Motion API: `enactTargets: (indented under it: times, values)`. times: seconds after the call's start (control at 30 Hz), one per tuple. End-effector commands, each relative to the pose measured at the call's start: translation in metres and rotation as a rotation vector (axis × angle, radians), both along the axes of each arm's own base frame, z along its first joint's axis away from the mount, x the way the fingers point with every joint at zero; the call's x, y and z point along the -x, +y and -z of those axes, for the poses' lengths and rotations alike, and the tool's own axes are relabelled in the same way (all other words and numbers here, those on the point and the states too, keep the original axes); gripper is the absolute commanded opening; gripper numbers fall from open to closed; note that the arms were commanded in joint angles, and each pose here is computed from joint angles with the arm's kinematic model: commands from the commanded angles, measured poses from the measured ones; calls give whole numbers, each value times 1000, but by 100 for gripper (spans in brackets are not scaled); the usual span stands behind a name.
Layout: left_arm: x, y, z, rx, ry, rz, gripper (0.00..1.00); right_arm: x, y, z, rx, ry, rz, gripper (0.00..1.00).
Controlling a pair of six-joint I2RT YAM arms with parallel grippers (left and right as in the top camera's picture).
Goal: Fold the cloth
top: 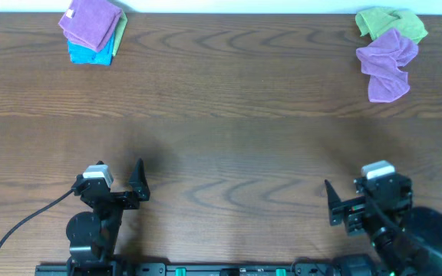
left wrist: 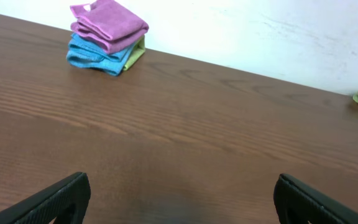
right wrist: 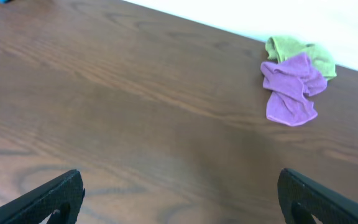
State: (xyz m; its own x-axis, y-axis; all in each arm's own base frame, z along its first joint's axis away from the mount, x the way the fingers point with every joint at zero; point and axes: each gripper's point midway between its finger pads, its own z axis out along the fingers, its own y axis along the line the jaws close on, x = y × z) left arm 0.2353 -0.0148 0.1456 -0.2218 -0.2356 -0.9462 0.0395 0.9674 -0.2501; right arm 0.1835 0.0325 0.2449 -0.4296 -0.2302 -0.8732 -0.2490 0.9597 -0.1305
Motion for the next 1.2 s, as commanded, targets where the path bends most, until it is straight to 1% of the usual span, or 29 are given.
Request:
enactTargets:
  times: [0.0,0.23,0.5,1.17]
  values:
    - [0,2,13,-3,26,-10,95,1,-4,20,13,-13,14,99]
    - [0,2,13,-3,26,-10,96,-5,-6,56,7,-55,30,99]
    - [0,2,14,-3,27,-10,95,-10,-15,91,8,-58,78,99]
    - [0,2,13,-3,26,-10,95,-14,-15,160,19,57,79,99]
